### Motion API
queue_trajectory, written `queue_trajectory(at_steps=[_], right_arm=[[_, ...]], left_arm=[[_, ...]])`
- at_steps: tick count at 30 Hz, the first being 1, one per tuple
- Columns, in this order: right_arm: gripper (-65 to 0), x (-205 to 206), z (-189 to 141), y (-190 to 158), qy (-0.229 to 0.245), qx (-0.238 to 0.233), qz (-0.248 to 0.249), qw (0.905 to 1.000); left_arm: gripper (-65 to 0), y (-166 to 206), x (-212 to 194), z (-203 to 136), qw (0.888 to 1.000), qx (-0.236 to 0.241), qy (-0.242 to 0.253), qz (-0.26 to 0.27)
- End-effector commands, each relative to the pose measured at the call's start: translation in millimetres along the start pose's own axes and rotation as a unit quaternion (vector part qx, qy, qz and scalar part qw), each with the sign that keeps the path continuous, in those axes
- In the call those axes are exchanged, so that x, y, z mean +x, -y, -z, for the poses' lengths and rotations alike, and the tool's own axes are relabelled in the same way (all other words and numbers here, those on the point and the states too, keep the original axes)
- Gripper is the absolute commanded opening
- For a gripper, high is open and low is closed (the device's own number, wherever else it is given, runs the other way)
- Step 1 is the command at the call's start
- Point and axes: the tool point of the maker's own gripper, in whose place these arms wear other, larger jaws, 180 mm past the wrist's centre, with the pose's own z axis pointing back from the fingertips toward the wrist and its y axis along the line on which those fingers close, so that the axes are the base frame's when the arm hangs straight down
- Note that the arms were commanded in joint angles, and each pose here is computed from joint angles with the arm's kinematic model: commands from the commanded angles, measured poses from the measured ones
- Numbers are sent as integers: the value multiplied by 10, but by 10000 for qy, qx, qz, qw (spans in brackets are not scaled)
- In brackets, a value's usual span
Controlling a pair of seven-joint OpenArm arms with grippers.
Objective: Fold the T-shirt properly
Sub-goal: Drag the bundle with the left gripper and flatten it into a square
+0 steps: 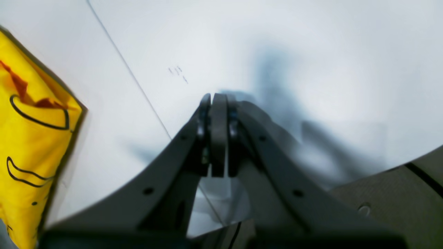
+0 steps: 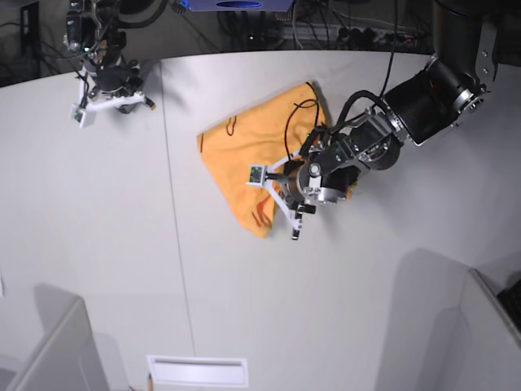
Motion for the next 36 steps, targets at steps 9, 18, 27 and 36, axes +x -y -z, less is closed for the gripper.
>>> queue_trajectory(at_steps=[9, 18, 27, 36], right_arm=[[-650, -111, -36, -112, 11, 97, 286, 9995], [-650, -141, -38, -124, -11, 99, 330, 9994], [-650, -155, -35, -133, -28, 107, 333, 9994], [-650, -161, -29, -135, -39, 108, 332, 9994]], left_arm=[[-650, -5, 450, -4, 9976, 31, 668, 206], [-650, 105, 702, -9, 9910, -125, 1124, 723], [-650, 47, 723, -29, 9902, -72, 1125, 829], [-650, -87, 721, -65, 9899, 57, 1115, 869]])
